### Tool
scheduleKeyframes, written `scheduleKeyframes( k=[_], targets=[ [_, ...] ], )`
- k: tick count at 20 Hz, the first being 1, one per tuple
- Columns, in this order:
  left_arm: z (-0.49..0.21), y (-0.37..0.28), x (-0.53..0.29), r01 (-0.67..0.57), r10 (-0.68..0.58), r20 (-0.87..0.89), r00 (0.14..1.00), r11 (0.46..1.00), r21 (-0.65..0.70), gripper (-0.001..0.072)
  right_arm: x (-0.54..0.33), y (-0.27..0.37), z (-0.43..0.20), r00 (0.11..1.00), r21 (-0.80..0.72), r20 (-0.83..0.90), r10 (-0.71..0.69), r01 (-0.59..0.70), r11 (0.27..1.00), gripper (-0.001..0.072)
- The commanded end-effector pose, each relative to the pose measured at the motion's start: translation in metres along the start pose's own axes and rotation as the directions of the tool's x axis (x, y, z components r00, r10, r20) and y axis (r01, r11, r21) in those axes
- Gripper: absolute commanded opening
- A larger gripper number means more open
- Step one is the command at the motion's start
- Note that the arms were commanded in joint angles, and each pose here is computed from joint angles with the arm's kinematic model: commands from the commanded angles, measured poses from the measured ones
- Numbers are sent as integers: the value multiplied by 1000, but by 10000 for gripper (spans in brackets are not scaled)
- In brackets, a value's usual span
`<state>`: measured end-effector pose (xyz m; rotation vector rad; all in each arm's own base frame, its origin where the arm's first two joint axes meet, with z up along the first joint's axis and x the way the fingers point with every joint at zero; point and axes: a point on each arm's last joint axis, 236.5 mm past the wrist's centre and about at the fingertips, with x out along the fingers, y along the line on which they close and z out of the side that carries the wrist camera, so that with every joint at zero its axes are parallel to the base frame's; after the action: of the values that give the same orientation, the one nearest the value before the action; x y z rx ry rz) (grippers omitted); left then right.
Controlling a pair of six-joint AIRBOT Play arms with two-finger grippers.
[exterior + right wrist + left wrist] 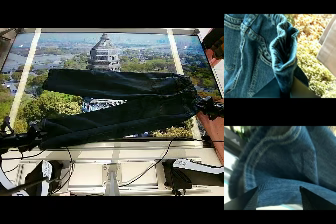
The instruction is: Fold the clothes and pants, and hang the long-sleeved shirts on hangers.
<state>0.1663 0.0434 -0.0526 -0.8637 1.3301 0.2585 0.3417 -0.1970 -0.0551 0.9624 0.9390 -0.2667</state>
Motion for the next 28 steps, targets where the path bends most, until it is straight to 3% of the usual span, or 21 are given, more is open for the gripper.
scheduleKeyframes(
  k=[1,7,12,14,19,21,23,24,25,26,28],
  targets=[
    [-21,-2,8,16,-24,-73,997,995,-99,576,0,2,-2,1000,5,-10,5,-5,1000,56],
    [-16,-2,7,10,-22,-51,998,974,-227,576,0,2,-3,1000,5,-13,7,-7,1000,56],
    [4,-2,-9,2,9,52,999,978,-208,571,0,3,-4,1000,5,-19,9,-8,1000,56],
    [10,4,-27,-53,65,62,996,983,-177,481,0,2,-4,1000,4,-18,8,-8,1000,56],
    [-43,22,-42,-236,218,-173,960,968,-87,479,0,1,-3,1000,2,-14,4,-4,1000,56],
    [-44,42,-47,-339,328,-178,928,940,-40,482,0,1,-2,1000,2,-11,3,-3,1000,56],
    [-35,46,-47,-366,353,-138,925,927,-79,485,0,1,-3,1000,3,-11,2,-2,1000,56],
    [-31,46,-46,-365,353,-119,928,927,-91,528,0,1,-2,1000,2,-11,2,-2,1000,56],
    [-26,46,-45,-363,353,-100,930,925,-116,647,0,1,-2,1000,2,-11,2,-2,1000,56],
    [-23,46,-45,-361,352,-86,932,923,-134,703,0,1,-2,1000,2,-9,2,-2,1000,56],
    [-19,39,-42,-327,321,-69,945,935,-138,703,0,1,-1,1000,2,-7,0,0,1000,56]
  ],
)
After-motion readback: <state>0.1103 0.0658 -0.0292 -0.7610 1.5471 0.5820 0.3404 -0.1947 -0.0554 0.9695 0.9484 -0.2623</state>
